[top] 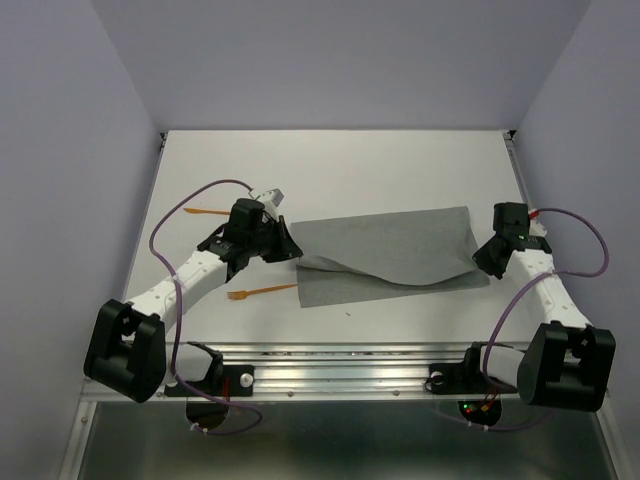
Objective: Fold the napkin into a case and place the utensils inside
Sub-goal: Fold and flatten the napkin at the center of the board.
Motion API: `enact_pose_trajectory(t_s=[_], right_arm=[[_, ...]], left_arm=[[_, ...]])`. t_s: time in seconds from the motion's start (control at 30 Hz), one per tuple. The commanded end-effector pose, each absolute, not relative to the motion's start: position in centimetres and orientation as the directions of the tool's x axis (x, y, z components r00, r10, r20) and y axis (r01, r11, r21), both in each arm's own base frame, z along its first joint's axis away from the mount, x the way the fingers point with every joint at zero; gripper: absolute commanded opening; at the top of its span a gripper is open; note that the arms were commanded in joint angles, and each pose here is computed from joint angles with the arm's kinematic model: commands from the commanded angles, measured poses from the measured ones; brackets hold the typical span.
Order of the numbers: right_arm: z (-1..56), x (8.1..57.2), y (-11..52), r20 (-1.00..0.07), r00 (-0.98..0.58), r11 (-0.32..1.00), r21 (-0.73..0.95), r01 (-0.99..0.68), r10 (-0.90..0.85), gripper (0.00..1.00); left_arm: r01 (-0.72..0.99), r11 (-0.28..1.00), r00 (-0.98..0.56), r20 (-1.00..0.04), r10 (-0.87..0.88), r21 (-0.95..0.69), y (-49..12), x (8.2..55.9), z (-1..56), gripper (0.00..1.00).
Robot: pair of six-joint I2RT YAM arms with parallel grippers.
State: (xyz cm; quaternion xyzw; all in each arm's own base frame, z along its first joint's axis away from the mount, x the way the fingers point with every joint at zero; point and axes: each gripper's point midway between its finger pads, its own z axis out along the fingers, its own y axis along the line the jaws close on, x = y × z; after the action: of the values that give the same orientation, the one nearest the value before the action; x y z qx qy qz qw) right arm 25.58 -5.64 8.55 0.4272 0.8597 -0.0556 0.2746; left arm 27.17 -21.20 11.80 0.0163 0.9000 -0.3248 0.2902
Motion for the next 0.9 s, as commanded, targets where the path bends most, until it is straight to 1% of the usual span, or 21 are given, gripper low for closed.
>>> enact_pose_trajectory(t_s=[0.0, 0.13, 0.33, 0.53, 0.73, 0.77, 0.8, 0.83, 0.87], right_arm=[[8.9, 25.4, -5.7, -0.524, -0.467, 0.618, 0.154, 0.771, 0.712, 0.01], [9.3, 25.1, -5.5, -0.511, -0.471, 0.613, 0.149, 0.775, 0.719, 0.01], [10.4, 25.0, -5.7, -0.528, -0.447, 0.601, 0.159, 0.783, 0.722, 0.01], [9.7, 24.6, -5.1, -0.486, -0.437, 0.574, 0.174, 0.800, 0.757, 0.01], [9.0, 23.8, -4.8, -0.469, -0.421, 0.550, 0.178, 0.816, 0.777, 0.02], [8.7, 23.5, -4.9, -0.467, -0.418, 0.543, 0.169, 0.823, 0.779, 0.04], [8.6, 23.4, -4.9, -0.465, -0.412, 0.535, 0.170, 0.827, 0.784, 0.15], [8.4, 23.2, -4.9, -0.463, -0.409, 0.529, 0.162, 0.833, 0.786, 0.28], [8.5, 23.1, -4.9, -0.462, -0.405, 0.526, 0.166, 0.834, 0.789, 0.46]], left_arm=[[0.251, 0.770, -0.810, -0.562, -0.165, -0.587, -21.5, 27.2, 12.8, 0.00], [0.252, 0.772, -0.803, -0.571, -0.170, -0.584, -21.5, 27.5, 13.6, 0.00], [0.249, 0.777, -0.803, -0.572, -0.168, -0.579, -21.2, 27.2, 13.8, 0.00], [0.224, 0.771, -0.824, -0.539, -0.178, -0.597, -21.1, 26.3, 12.6, 0.00], [0.223, 0.768, -0.819, -0.543, -0.186, -0.600, -21.0, 26.0, 12.6, 0.00], [0.216, 0.773, -0.822, -0.538, -0.185, -0.596, -20.8, 26.0, 12.4, 0.00], [0.216, 0.775, -0.824, -0.536, -0.181, -0.594, -20.8, 26.0, 12.3, 0.00], [0.207, 0.782, -0.834, -0.524, -0.173, -0.588, -20.7, 25.9, 11.9, 0.00], [0.190, 0.795, -0.842, -0.512, -0.171, -0.577, -20.5, 25.8, 11.5, 0.02]])
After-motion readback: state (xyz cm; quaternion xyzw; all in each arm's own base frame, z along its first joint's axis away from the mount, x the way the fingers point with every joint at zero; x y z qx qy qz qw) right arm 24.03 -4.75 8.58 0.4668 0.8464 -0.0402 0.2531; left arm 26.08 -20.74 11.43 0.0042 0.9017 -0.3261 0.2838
